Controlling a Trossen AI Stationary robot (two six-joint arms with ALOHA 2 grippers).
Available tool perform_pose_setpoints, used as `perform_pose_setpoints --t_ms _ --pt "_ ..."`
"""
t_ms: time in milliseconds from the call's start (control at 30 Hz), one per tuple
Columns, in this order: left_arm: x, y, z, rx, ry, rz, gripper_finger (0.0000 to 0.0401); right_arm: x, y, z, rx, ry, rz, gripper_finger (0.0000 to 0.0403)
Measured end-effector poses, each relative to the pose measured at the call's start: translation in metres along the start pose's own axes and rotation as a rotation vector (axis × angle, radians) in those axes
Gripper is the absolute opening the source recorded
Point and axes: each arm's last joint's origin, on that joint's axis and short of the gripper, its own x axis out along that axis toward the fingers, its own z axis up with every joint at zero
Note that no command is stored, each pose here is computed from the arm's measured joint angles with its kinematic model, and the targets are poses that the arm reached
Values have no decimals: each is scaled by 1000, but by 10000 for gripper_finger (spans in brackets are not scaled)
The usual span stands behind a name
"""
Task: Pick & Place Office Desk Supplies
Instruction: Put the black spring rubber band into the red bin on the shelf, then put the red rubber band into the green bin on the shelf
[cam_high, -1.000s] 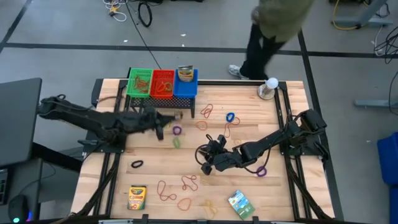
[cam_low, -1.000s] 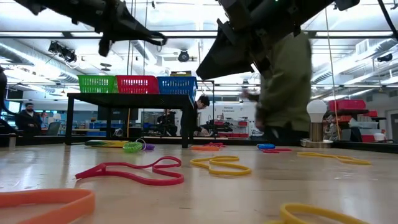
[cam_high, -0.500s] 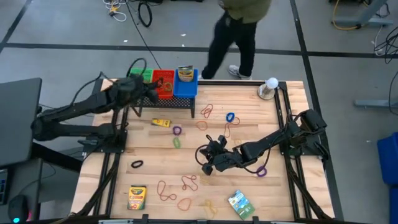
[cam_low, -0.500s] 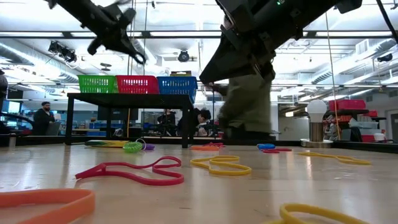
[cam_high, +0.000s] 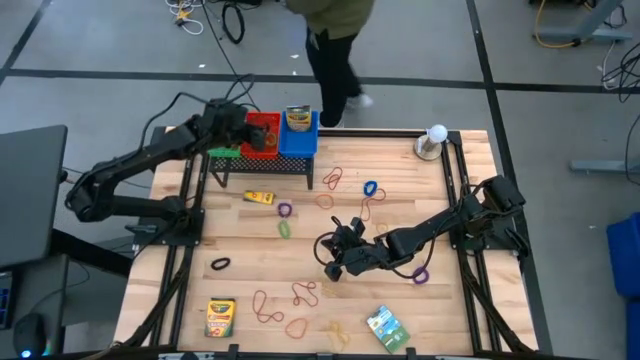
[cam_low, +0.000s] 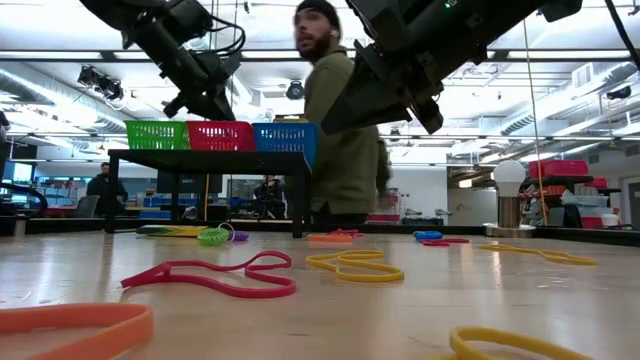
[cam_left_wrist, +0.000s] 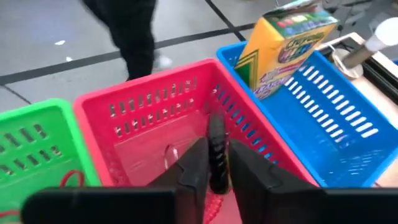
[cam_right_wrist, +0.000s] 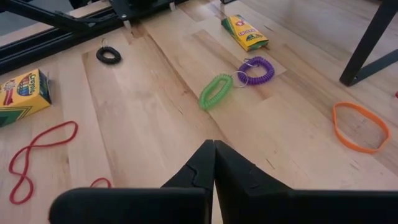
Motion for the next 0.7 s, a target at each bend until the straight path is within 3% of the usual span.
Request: perform_pose_setpoints --t_ms 233,400,533,700 --pt "-16 -5 14 70 -6 -17 147 0 0 0 0 0 0 15" --pt "-36 -8 29 136 -16 -19 176 0 0 0 0 0 -1 15" --pt "-52 -11 33 159 -49 -62 168 0 0 0 0 0 -1 15" --pt "-80 -26 27 204 -99 -171 106 0 0 0 5 -2 -3 15"
